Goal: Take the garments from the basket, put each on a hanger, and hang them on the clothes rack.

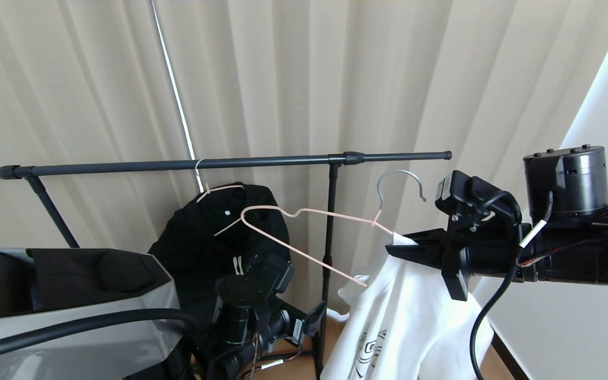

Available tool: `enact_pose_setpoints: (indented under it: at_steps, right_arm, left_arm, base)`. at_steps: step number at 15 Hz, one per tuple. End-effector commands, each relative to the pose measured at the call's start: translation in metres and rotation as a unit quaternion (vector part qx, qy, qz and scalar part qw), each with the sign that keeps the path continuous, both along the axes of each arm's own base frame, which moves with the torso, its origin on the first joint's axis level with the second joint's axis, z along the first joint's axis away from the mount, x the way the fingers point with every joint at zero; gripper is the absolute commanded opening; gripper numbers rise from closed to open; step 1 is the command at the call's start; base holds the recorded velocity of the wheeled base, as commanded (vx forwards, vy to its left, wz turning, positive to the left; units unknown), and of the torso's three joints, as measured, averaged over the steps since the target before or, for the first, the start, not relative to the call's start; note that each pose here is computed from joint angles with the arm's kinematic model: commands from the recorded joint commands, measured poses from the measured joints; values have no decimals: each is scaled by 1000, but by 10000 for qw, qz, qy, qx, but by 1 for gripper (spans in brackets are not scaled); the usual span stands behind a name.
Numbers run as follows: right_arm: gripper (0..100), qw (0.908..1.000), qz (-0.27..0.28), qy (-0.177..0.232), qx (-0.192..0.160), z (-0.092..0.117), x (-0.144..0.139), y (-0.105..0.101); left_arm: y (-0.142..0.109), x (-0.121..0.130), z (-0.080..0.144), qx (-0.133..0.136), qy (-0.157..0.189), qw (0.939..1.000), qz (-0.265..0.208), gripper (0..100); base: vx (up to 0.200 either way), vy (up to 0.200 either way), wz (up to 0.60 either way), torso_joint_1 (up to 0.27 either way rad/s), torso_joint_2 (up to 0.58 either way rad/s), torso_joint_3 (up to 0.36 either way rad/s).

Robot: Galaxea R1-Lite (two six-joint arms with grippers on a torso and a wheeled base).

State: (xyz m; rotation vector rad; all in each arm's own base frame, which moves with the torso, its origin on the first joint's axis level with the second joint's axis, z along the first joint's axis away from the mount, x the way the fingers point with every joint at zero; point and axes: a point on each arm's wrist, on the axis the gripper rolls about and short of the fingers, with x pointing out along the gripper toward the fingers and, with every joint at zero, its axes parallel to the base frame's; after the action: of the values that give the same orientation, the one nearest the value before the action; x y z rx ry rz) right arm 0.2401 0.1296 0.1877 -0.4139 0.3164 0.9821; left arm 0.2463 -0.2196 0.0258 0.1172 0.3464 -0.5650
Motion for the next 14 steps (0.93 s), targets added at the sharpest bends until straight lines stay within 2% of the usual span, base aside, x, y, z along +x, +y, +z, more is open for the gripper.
enact_pose_setpoints:
  at_steps: [1,8,14]
  right_arm:
    - [0,10000,27,-34,15,2,-2,0]
    - [0,9996,281,-15,2,1,-14,10]
    - [0,9993,358,-96,46,5,-22,10]
  left_arm:
    - [-7,1,-10,54,63,9999,-62,100]
    - [-19,5,-11,-17,-18,9999,-146,100]
    - [-24,9,-25,94,39,9999,-96,100]
  base:
    - [0,0,0,0,0,0]
    - [0,0,0,0,0,0]
    - [0,0,0,0,0,0]
